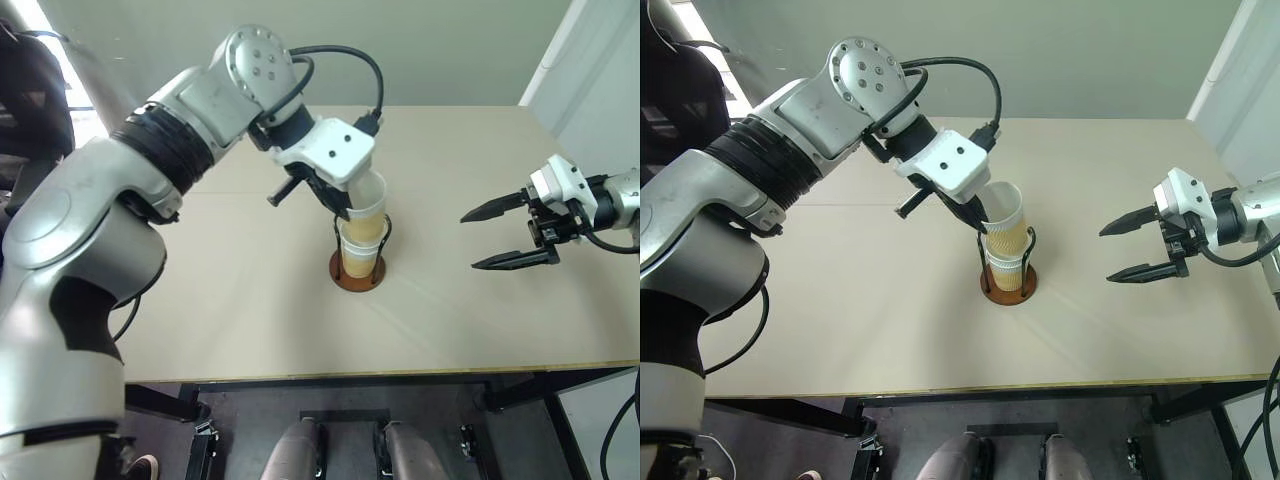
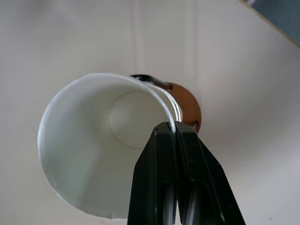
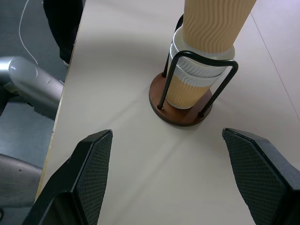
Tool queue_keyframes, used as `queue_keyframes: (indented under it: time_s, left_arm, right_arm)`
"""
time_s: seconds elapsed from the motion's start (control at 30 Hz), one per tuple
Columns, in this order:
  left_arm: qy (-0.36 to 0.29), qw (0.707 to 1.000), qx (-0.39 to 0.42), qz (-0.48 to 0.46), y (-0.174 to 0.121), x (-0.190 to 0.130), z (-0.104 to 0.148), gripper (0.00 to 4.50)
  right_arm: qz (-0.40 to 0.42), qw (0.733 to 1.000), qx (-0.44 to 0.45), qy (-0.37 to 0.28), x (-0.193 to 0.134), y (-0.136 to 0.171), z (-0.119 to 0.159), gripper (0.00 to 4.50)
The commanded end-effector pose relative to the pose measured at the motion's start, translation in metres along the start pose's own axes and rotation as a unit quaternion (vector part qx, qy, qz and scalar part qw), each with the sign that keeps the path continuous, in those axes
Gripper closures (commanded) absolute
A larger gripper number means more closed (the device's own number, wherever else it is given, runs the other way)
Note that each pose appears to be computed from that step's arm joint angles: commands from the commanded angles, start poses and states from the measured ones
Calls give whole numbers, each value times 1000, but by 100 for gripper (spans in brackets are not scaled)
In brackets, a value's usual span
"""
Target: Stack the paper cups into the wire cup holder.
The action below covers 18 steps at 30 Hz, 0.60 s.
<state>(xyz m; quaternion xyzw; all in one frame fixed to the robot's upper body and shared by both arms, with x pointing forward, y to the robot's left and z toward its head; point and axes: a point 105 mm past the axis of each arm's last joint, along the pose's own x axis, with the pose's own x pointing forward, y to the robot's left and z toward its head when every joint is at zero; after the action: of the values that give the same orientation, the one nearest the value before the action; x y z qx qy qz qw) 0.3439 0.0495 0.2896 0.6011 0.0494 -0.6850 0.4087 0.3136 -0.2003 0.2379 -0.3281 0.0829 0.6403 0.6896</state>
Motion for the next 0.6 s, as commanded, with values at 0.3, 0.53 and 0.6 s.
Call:
queue_keyframes:
  time_s: [0.3, 0.53, 0.6]
  left_arm:
    - [13, 1000, 3, -11, -2, -2, -4, 286]
    - [-6, 1000, -2, -9, -1, -1, 0, 36]
    - [-22, 1000, -14, -4, -1, -1, 2, 4]
  right_arm:
    - [-4, 1000, -10, 3, -6, 2, 4, 64]
    - [-4, 1000, -8, 6, -6, 2, 3, 64]
    - [-4, 1000, -6, 6, -6, 3, 2, 64]
